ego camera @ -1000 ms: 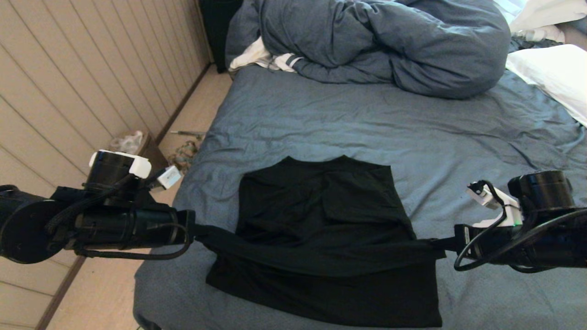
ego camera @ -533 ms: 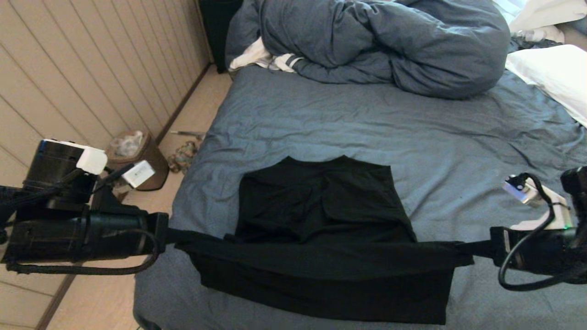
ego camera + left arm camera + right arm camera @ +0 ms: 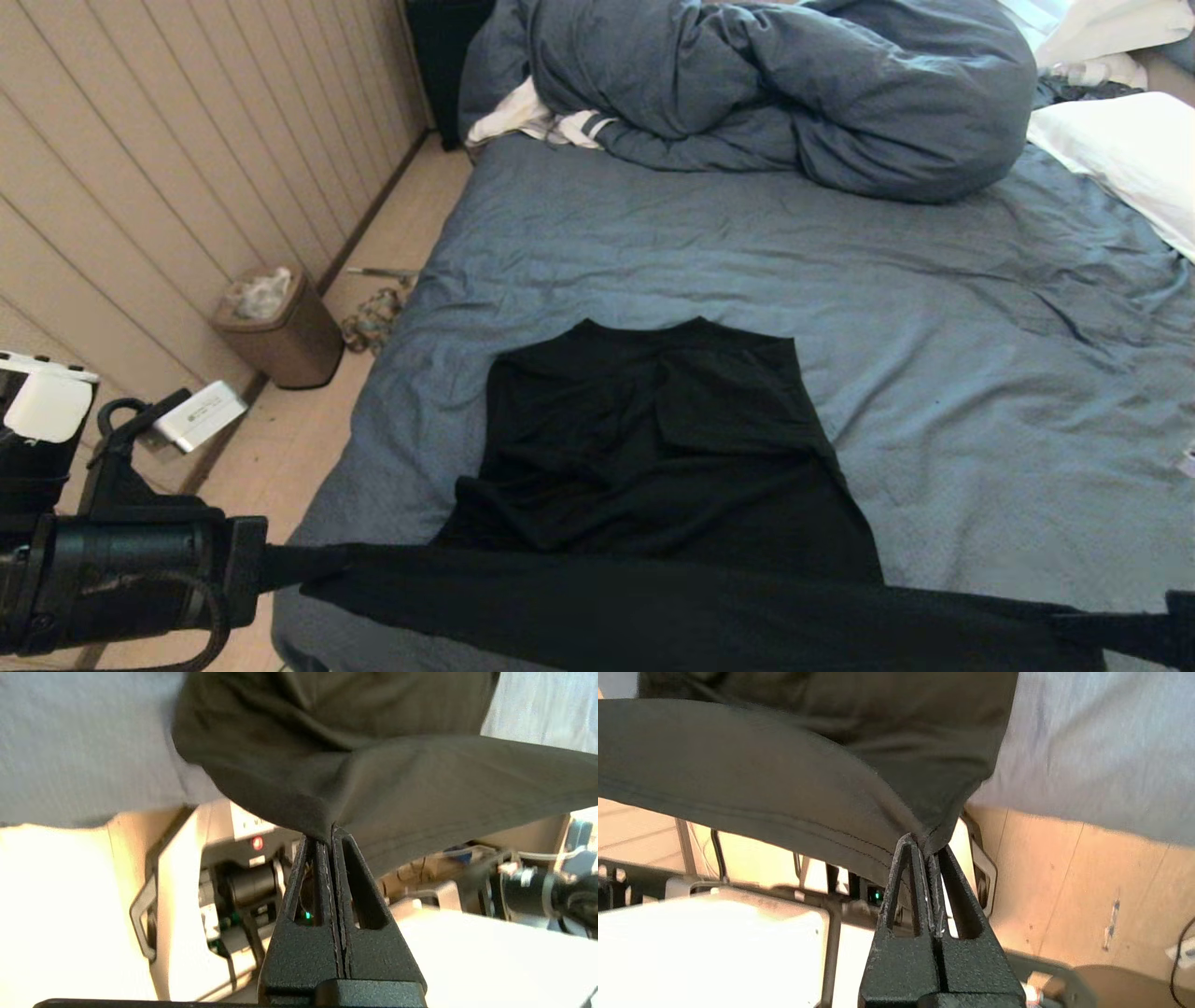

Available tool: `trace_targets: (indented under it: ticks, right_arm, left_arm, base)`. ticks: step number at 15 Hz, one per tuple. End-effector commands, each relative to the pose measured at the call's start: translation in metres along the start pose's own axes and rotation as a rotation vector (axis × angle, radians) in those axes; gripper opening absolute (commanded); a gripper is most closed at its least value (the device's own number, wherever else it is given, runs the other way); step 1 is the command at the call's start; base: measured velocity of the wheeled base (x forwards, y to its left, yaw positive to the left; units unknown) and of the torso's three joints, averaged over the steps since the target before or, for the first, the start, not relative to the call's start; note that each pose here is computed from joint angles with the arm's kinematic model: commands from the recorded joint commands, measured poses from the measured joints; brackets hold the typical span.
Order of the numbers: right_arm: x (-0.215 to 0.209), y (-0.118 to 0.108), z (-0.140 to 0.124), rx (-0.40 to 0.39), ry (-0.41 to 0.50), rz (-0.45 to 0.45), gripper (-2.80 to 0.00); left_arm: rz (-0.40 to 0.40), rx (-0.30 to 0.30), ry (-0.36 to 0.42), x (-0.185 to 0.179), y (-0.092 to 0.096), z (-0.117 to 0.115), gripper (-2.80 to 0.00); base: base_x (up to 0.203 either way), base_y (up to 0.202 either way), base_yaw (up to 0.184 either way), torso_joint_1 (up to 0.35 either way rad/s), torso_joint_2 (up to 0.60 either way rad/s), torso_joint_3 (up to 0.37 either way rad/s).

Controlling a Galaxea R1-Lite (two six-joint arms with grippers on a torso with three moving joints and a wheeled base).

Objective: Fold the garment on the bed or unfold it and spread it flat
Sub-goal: Fold the black T-shirt

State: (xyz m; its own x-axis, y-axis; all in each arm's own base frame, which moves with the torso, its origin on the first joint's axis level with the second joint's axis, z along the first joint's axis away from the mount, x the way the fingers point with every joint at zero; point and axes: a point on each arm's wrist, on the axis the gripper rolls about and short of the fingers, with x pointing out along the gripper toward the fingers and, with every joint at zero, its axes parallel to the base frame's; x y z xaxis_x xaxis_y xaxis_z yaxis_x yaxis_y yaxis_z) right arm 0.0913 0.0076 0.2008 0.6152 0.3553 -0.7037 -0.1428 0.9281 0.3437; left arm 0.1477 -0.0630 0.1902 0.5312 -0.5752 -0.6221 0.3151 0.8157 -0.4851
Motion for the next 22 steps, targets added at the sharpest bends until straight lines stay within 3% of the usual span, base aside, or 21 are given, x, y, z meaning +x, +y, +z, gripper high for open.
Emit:
trace_targets:
  ticks: [1, 10, 22]
  right_arm:
    - [-0.009, 0.003, -0.008, -0.012, -0.021, 0.007, -2.8]
    - [-0.041, 0.015, -0.034, -0.032, 0.136, 0.033, -2.8]
    - [-0.065, 0.018, -0.056, -0.042, 0.21, 0.012, -2.8]
  left_arm:
    - [-0.017, 0.011, 0.0, -0.006, -0.004, -0.005, -2.8]
    - [-0.031, 0.016, 0.12, -0.035, -0.019, -0.022, -2.8]
    - [-0.041, 0.028, 0.238, -0.045, -0.026, -0.035, -2.8]
  base:
    - [0.0, 0.0, 0.0, 0.0, 0.0, 0.0]
    - [0.0, 0.0, 0.0, 0.0, 0.0, 0.0]
    - [0.0, 0.0, 0.0, 0.0, 0.0, 0.0]
